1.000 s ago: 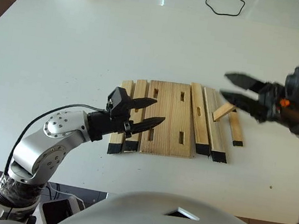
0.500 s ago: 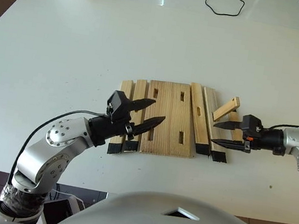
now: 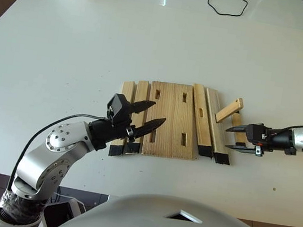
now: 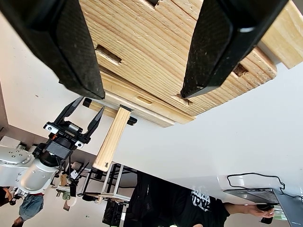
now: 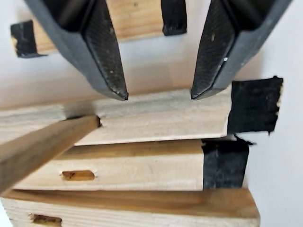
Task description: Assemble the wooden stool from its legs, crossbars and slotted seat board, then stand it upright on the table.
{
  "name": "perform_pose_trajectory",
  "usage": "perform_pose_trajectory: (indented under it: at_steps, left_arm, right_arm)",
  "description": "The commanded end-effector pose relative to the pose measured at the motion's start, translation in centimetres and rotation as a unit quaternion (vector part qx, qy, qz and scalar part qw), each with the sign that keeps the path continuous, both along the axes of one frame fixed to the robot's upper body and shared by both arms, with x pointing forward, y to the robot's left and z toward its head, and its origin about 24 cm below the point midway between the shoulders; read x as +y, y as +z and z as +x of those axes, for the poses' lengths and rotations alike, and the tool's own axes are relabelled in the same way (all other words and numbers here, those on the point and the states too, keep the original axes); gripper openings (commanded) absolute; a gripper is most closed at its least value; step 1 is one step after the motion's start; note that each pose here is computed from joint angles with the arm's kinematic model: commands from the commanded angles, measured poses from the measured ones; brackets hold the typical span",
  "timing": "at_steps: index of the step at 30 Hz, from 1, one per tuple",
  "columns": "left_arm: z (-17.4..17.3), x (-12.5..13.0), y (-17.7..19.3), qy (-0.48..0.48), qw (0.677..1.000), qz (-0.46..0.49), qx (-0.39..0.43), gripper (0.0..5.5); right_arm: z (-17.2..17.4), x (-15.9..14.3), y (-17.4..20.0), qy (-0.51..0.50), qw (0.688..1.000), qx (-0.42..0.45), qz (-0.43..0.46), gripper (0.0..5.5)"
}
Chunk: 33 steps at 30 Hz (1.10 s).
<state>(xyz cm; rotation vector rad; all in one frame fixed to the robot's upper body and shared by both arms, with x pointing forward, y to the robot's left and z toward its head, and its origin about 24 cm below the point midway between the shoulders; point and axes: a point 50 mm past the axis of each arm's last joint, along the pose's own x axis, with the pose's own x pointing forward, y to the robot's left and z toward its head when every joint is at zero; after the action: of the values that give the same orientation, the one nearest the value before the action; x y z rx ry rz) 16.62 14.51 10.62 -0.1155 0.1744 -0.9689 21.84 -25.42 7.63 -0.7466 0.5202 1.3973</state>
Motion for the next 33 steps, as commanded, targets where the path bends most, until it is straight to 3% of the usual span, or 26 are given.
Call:
perform_pose_trajectory:
  at_steps: [1,8,12,17,25,33]
  left_arm:
    - [0.2,0.3,0.1,-0.007,1.000,0.008,-0.004,2.98]
    - [0.0,0.3,0.2,-0.001,1.000,0.009,-0.005,2.98]
    - [-0.3,0.4,0.0,-0.002,1.000,0.014,0.002,2.98]
    - [-0.8,0.5,-0.1,0.012,1.000,0.016,0.003,2.98]
    - [-1.8,0.4,-0.3,0.040,0.999,0.017,0.009,2.98]
    - [-1.8,0.3,-0.3,0.053,0.998,0.018,0.011,2.98]
  right_arm:
    - [0.3,-0.9,1.5,-0.014,1.000,-0.022,-0.013,2.44]
    - [0.4,0.2,3.9,-0.043,0.998,-0.009,0.054,2.44]
    - [-1.9,-0.2,1.6,-0.109,0.990,0.081,0.043,2.44]
    - [-3.8,-0.7,0.0,-0.224,0.965,0.134,0.037,2.44]
    - [-4.6,2.2,2.5,-0.306,0.936,0.142,0.100,2.44]
    - [-5.7,3.5,1.3,-0.386,0.913,0.103,0.078,2.44]
